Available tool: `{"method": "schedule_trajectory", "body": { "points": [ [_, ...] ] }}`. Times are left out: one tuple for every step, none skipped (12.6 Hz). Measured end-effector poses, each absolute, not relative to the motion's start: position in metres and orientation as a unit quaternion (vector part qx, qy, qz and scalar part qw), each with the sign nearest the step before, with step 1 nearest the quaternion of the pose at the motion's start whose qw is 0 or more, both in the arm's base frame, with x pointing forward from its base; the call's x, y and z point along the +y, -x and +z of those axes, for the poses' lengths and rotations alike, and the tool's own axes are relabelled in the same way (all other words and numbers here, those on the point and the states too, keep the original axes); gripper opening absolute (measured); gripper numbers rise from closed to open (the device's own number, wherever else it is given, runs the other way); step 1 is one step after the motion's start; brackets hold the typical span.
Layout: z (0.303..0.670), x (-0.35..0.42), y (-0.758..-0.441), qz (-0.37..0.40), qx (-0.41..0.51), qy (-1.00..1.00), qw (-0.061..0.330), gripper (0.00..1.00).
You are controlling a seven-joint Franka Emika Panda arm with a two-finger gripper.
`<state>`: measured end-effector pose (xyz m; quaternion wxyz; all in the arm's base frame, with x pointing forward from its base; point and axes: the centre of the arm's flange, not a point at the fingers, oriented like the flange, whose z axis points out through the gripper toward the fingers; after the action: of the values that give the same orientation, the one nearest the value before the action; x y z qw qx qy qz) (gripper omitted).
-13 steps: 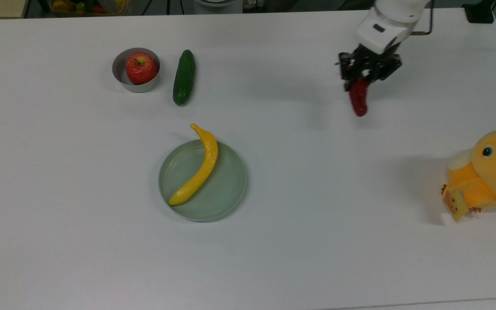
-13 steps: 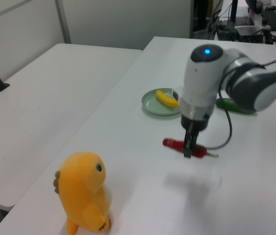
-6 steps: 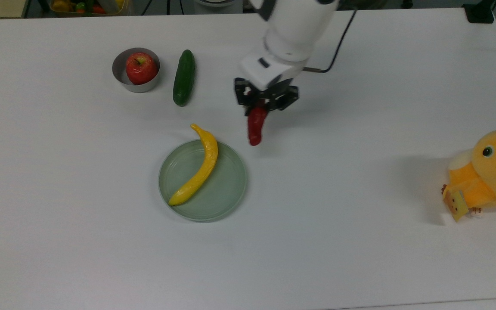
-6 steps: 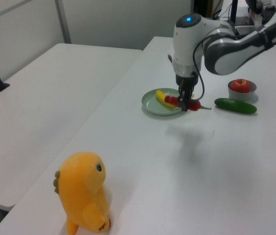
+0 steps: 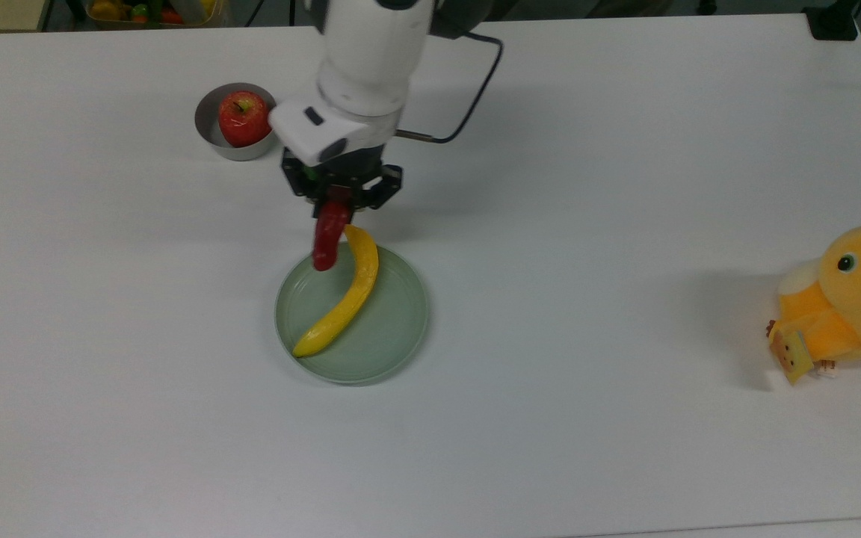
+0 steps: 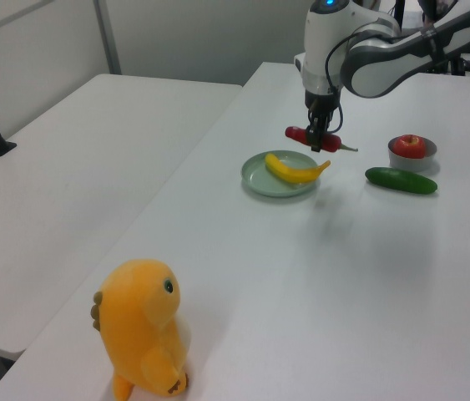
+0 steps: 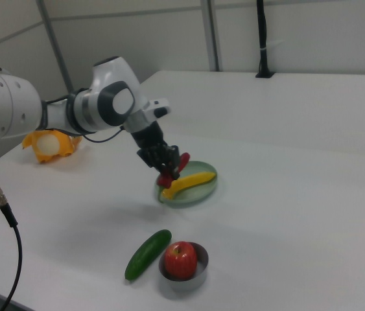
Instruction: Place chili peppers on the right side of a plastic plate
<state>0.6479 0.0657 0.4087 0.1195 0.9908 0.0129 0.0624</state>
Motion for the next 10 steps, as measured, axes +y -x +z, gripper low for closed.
{"method": "schedule_trajectory", "body": {
  "points": [
    [0.409,0.044,-0.651,0.064,0.013,-0.990,0.123,0.39],
    [0.408,0.023,-0.654,0.067,0.011,-0.989,0.127,0.39],
    [0.404,0.005,-0.657,0.076,0.006,-0.989,0.125,0.39],
    [0.395,-0.009,-0.662,0.087,0.003,-0.989,0.122,0.39],
    [0.382,-0.020,-0.667,0.094,0.001,-0.988,0.124,0.39],
    [0.368,-0.027,-0.672,0.099,0.001,-0.987,0.129,0.39],
    [0.358,-0.032,-0.678,0.107,0.001,-0.985,0.133,0.39],
    [0.355,-0.035,-0.685,0.114,-0.001,-0.984,0.137,0.39],
    [0.355,-0.039,-0.692,0.117,-0.005,-0.984,0.138,0.39],
    [0.354,-0.044,-0.697,0.120,-0.009,-0.983,0.139,0.39]
  ]
}}
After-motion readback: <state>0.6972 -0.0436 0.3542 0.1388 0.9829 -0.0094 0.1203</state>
